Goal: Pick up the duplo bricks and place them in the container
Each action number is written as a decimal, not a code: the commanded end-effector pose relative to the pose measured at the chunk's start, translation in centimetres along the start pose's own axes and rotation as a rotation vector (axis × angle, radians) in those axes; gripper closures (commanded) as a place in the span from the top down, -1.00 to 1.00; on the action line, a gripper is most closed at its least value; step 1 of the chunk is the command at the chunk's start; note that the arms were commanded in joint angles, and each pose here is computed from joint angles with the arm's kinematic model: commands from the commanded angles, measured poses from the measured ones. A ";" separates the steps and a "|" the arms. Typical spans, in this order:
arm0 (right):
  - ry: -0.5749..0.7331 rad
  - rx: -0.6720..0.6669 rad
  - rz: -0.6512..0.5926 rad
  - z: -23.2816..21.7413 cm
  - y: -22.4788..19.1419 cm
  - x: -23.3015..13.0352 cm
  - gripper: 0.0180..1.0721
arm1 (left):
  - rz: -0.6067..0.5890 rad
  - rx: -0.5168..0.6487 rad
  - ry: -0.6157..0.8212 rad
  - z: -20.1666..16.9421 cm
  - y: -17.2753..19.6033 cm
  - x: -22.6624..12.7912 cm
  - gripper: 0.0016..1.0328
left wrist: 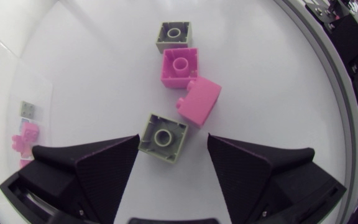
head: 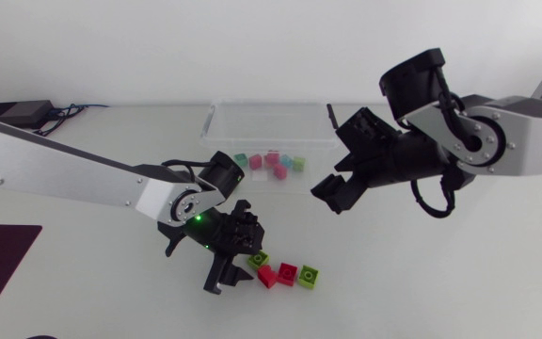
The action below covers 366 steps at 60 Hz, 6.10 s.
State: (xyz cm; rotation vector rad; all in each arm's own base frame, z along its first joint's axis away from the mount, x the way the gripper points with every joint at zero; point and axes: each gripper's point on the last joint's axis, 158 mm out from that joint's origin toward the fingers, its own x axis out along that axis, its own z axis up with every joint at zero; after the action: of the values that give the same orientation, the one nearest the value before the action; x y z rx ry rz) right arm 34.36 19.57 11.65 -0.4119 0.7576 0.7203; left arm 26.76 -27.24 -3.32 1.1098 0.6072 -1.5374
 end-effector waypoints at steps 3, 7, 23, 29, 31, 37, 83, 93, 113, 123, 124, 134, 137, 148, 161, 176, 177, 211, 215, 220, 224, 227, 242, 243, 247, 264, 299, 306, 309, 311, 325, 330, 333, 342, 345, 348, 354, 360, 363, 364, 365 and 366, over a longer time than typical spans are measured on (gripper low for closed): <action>0.036 0.033 0.031 -2.6 1.3 0.7 0.79 | -0.012 0.067 0.006 0.7 0.6 0.4 0.30; 0.050 0.047 0.043 -3.9 2.0 1.0 0.79 | -0.023 0.090 0.010 0.9 0.5 0.6 0.17; 0.140 -0.035 0.179 -8.5 6.9 1.2 0.79 | -0.048 0.089 0.026 1.0 0.2 0.4 -0.62; 0.164 -0.072 0.217 -9.5 8.2 1.2 0.79 | -0.055 0.072 0.031 0.7 0.0 -0.3 -0.63; 0.175 -0.086 0.229 -9.8 8.7 1.3 0.79 | -0.050 0.065 0.032 0.6 0.1 -0.7 -0.63; 0.206 -0.124 0.260 -10.6 10.0 1.9 0.79 | -0.022 0.035 0.034 0.1 0.7 -2.5 -0.63; 0.342 -0.215 0.282 -14.5 10.8 7.2 0.27 | 0.620 -0.359 -0.313 2.2 13.2 -20.7 -0.63; 0.349 -0.219 0.278 -14.9 10.8 7.5 -0.13 | 0.714 -0.427 -0.423 3.3 15.9 -22.4 -0.63; 0.288 -0.224 0.235 -12.1 8.9 4.4 -0.45 | 0.858 -0.571 -0.410 1.2 22.0 -20.4 -0.57; 0.247 -0.224 0.196 -10.0 7.0 1.7 -0.45 | 0.915 -0.618 -0.372 -0.3 26.1 -18.6 -0.56; 0.241 -0.222 0.193 -9.7 6.8 1.4 -0.45 | 0.920 -0.623 -0.371 -0.4 26.4 -18.6 -0.56; 0.199 -0.216 0.152 -7.7 5.1 -0.5 -0.45 | 0.963 -0.689 -0.354 -1.3 28.8 -18.4 0.27; 0.181 -0.215 0.136 -6.9 4.5 -0.9 -0.45 | 0.960 -0.714 -0.353 -1.4 29.1 -18.4 0.69; 0.080 -0.185 0.046 -2.3 0.8 -2.7 -0.45 | 0.932 -0.805 -0.355 -2.0 28.3 -19.3 0.92; -0.037 -0.138 -0.048 3.7 -3.5 -3.4 -0.45 | 0.797 -0.823 -0.345 -0.8 23.2 -19.8 0.91; -0.154 -0.051 -0.101 9.3 -6.6 -1.9 -0.45 | 0.611 -0.955 -0.285 -1.8 16.7 -16.6 0.91; -0.164 -0.046 -0.104 9.7 -6.8 -1.8 -0.45 | 0.601 -0.959 -0.283 -1.9 16.4 -16.4 0.91; -0.199 0.034 -0.087 13.1 -8.1 6.9 -0.46 | 0.487 -1.042 -0.308 -2.1 13.5 -11.8 0.91; -0.208 0.028 -0.089 13.7 -8.1 6.4 -0.47 | 0.505 -1.031 -0.327 -1.6 14.4 -12.6 0.91; -0.220 0.023 -0.094 14.2 -8.1 5.3 -0.47 | 0.522 -1.022 -0.341 -1.2 15.3 -13.4 0.91; -0.233 0.018 -0.098 14.6 -8.0 4.5 -0.47 | 0.529 -1.011 -0.352 -0.7 15.7 -13.9 0.91; -0.251 0.013 -0.105 15.2 -8.0 3.6 -0.47 | 0.540 -0.998 -0.364 0.0 16.2 -14.4 0.91; -0.311 0.000 -0.124 16.7 -7.5 -0.8 -0.47 | 0.596 -0.985 -0.374 0.4 19.9 -15.4 0.91; -0.313 0.000 -0.124 16.7 -7.5 -1.0 -0.47 | 0.601 -0.979 -0.377 0.6 20.2 -15.4 0.91; -0.321 -0.003 -0.128 16.8 -7.3 -1.7 -0.47 | 0.603 -0.970 -0.388 1.2 20.8 -15.6 0.91; -0.300 0.000 -0.123 16.9 -7.6 -0.2 -0.47 | 0.727 -0.913 -0.527 3.8 19.8 -23.1 0.91; -0.174 0.025 -0.072 16.7 -8.2 10.0 0.18 | 0.578 -0.890 -0.294 -0.9 5.8 -18.2 0.91; -0.170 0.027 -0.076 16.3 -8.2 9.2 0.72 | 0.497 -0.857 -0.254 -0.9 3.8 -15.3 0.91; -0.180 0.031 -0.087 16.1 -8.4 8.1 0.75 | 0.454 -0.845 -0.232 -0.9 2.9 -13.9 0.91; -0.189 0.033 -0.094 15.9 -8.7 7.3 0.75 | 0.426 -0.835 -0.218 -0.8 2.3 -12.9 0.91; -0.249 0.023 -0.120 13.2 -8.1 0.0 0.77 | 0.271 -0.759 -0.145 0.2 -0.5 -6.5 0.91; -0.257 0.012 -0.132 11.0 -7.0 -2.7 0.77 | 0.239 -0.766 -0.124 0.4 -0.3 -4.9 0.91; -0.253 0.017 -0.139 9.3 -6.6 -3.9 0.77 | 0.233 -0.781 -0.113 0.6 -0.2 -4.5 0.91; -0.211 0.060 -0.149 2.1 -6.1 -5.8 0.77 | 0.232 -0.842 -0.073 1.4 0.7 -3.7 0.91; -0.203 0.071 -0.147 0.4 -6.0 -5.8 0.77 | 0.221 -0.854 -0.057 1.7 0.9 -3.6 0.91; -0.190 0.091 -0.149 -1.8 -6.1 -6.0 0.77 | 0.223 -0.872 -0.035 2.2 1.5 -3.6 0.91; -0.181 0.115 -0.132 -3.7 -5.7 -6.0 0.77 | 0.219 -0.887 -0.003 3.1 1.8 -3.7 0.89; -0.169 0.118 -0.123 -5.3 -4.8 -5.9 0.77 | 0.196 -0.913 0.081 3.4 1.3 -3.0 0.89; -0.165 0.120 -0.112 -5.8 -4.3 -5.7 0.77 | 0.202 -0.911 0.103 3.7 1.3 -2.8 0.89; -0.160 0.122 -0.108 -6.1 -4.2 -5.6 0.77 | 0.202 -0.914 0.109 3.7 1.2 -2.7 0.89; -0.158 0.122 -0.105 -6.3 -4.0 -5.5 0.77 | 0.202 -0.914 0.113 3.7 1.2 -2.7 0.89; -0.155 0.121 -0.102 -6.5 -3.9 -5.5 0.77 | 0.197 -0.919 0.125 3.8 1.0 -2.5 0.89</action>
State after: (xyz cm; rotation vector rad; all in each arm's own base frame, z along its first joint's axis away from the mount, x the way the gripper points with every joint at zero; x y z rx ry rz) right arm 32.11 10.73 12.92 -0.2669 0.6158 0.5822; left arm 26.77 -29.22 1.44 0.5254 1.0543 -0.8720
